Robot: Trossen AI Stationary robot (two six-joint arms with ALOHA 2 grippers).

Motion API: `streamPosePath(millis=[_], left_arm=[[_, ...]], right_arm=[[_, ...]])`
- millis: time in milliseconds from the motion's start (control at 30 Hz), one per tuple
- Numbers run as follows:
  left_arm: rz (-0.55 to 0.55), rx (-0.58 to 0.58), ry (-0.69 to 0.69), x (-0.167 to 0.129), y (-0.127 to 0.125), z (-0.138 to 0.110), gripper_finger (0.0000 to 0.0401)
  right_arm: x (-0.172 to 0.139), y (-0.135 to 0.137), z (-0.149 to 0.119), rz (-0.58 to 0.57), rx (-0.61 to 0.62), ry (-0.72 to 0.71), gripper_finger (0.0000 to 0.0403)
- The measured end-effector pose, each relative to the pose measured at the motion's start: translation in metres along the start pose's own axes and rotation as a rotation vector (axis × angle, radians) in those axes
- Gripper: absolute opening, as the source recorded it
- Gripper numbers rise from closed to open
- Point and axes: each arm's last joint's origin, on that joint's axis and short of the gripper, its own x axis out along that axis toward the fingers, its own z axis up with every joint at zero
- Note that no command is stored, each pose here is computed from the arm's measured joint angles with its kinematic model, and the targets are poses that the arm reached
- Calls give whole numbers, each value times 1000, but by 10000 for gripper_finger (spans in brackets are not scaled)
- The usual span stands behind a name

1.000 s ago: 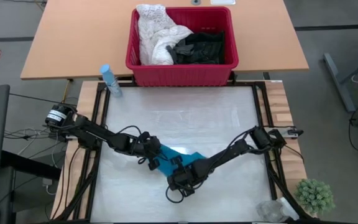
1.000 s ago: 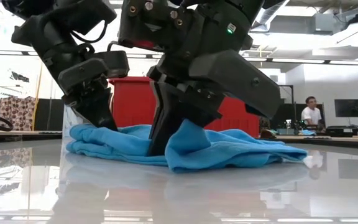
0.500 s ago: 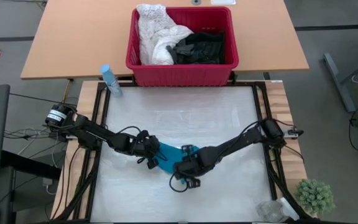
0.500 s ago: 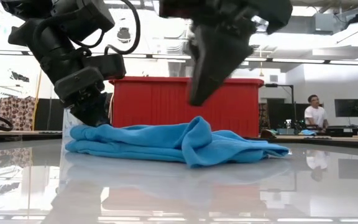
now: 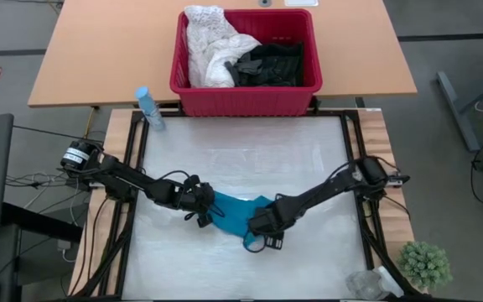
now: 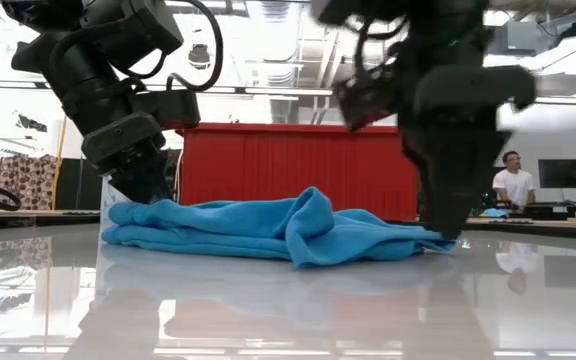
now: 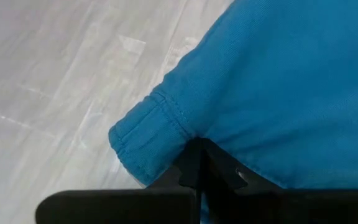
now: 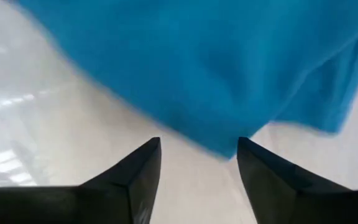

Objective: Fold laundry
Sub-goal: Fold the blue shorts

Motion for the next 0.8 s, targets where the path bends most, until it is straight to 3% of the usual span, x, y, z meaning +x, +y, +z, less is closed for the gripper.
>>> streamPosePath(millis=[333,533,800], left_arm=[[5,12,-6,0,0,0,0],[2,11,-6,0,0,0,0],[0,9,-8,0,0,0,0]], right_arm=[[-20,-35,-32,111,147,-245,244],[2,-42,-35,195,210,-235,244],[17,-44,-27,160,231,-252,244]])
